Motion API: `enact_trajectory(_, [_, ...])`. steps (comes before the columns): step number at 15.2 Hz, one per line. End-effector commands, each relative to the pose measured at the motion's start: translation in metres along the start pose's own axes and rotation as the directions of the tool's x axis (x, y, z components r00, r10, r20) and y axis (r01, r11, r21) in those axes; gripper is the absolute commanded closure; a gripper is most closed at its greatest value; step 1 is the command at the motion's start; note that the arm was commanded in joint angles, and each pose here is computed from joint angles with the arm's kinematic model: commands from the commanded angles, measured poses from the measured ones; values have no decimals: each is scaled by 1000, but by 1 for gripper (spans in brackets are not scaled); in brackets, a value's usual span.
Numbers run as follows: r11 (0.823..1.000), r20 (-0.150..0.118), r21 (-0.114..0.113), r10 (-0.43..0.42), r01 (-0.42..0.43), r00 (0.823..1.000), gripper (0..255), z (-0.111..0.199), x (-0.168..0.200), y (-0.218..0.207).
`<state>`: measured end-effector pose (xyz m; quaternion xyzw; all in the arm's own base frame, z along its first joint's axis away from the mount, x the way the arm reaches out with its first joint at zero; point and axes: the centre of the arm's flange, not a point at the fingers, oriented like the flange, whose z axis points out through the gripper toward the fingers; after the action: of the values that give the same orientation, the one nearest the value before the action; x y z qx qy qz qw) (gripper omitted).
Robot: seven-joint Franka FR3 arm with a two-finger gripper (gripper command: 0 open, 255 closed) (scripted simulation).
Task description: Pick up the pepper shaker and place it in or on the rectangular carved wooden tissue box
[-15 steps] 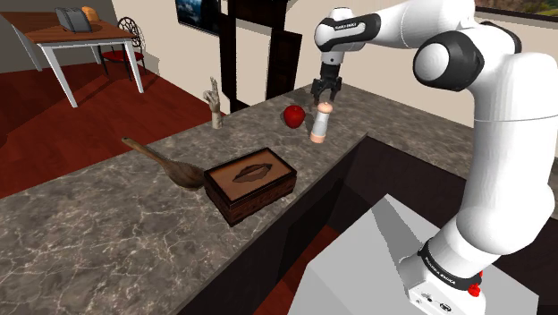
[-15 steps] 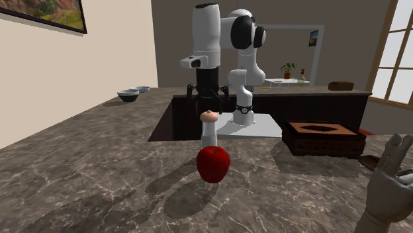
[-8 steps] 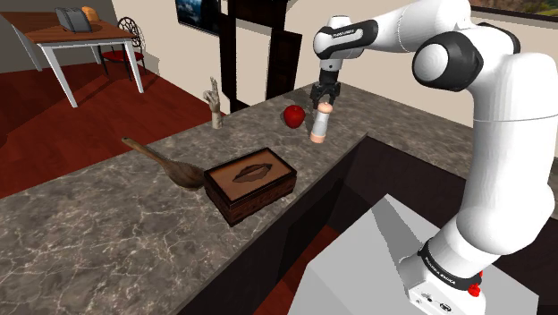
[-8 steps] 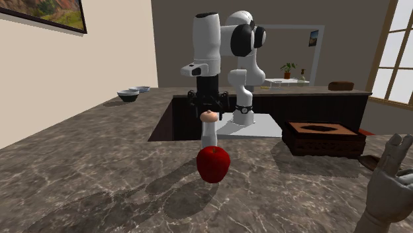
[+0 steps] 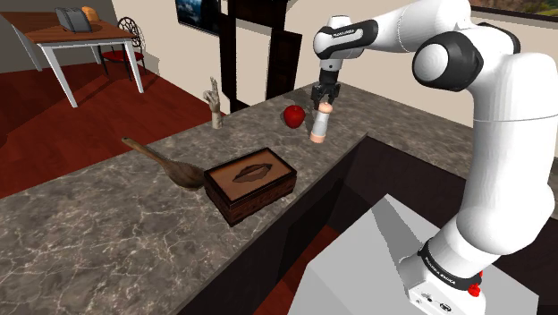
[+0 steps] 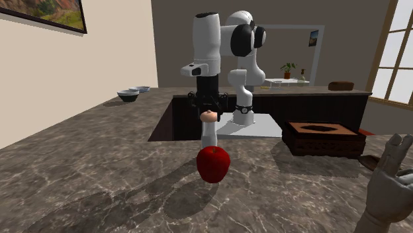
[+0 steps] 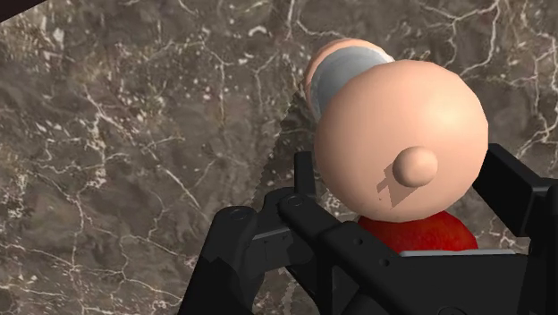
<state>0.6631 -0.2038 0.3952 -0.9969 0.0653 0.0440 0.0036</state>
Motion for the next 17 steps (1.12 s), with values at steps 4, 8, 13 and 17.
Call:
enact_trajectory(4, [1000,1,0,0,0,1000,255,0,0,0])
enact_trajectory(8, [1000,1,0,0,0,1000,255,-10,-1,0])
enact_trajectory(13, [1000,1,0,0,0,1000,255,-36,-3,0])
enact_trajectory(17, [1000,1,0,0,0,1000,255,-58,-5,0])
